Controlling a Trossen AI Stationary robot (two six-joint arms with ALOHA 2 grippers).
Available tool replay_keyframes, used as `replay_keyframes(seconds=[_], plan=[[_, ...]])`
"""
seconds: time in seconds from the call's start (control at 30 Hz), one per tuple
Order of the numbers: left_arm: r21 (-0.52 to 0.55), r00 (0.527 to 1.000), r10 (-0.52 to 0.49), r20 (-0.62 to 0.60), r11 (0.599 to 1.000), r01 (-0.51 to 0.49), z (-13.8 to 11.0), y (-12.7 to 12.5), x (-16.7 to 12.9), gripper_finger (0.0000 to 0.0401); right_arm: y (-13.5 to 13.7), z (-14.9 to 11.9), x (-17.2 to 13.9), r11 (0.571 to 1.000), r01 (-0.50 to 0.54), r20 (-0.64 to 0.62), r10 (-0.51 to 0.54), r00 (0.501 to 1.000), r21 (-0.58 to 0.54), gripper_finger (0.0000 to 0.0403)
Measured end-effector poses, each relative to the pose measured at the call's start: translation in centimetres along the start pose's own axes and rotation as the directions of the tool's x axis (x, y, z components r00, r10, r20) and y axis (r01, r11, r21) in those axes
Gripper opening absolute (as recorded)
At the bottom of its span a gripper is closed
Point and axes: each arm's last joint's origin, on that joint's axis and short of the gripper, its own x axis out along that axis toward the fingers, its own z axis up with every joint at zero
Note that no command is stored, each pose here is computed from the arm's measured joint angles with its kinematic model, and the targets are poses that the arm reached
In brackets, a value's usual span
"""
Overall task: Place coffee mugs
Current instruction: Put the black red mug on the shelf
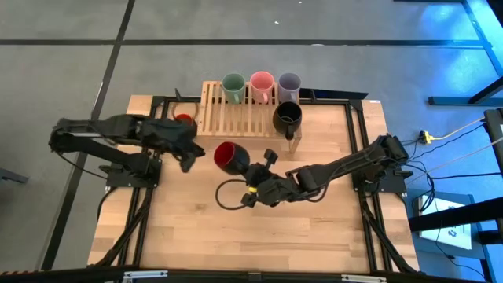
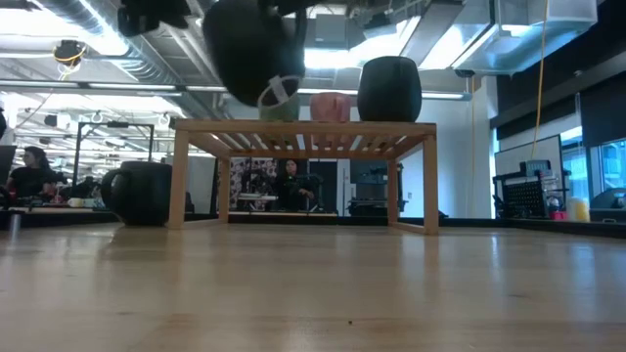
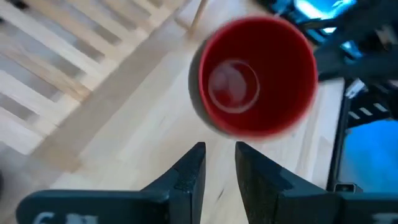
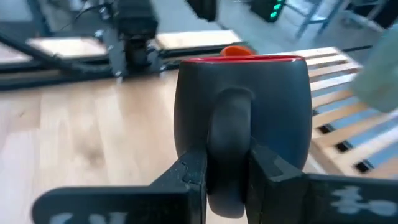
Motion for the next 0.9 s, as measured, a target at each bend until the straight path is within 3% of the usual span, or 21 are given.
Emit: replay_keyframes(seconds=[0.3,0.53,0.73,0.9], plan=[[0.093,0.985,-0.100,0.144,0.992,0.087,-0.9,1.6,-5.3,0.0082,-2.3,1.5,-3.1,0.964,0.177,0.049,-0.190,0.981,0.197,0.0044],[0.161,0.974,-0.125,0.187,0.982,0.096,-1.9,2.7,-7.6,0.0082,-3.1,1.7,-3.5,0.881,0.318,0.098,-0.373,0.923,0.350,0.0044],[0.211,0.963,-0.151,0.223,0.972,0.103,-2.2,3.1,-8.7,0.0083,-3.4,1.5,-2.4,0.787,0.431,0.139,-0.535,0.833,0.441,0.0044],[0.256,0.960,-0.156,0.231,0.962,0.095,-2.4,3.3,-8.9,0.0083,-3.3,0.7,-0.1,0.763,0.451,0.126,-0.560,0.819,0.463,0.0044]])
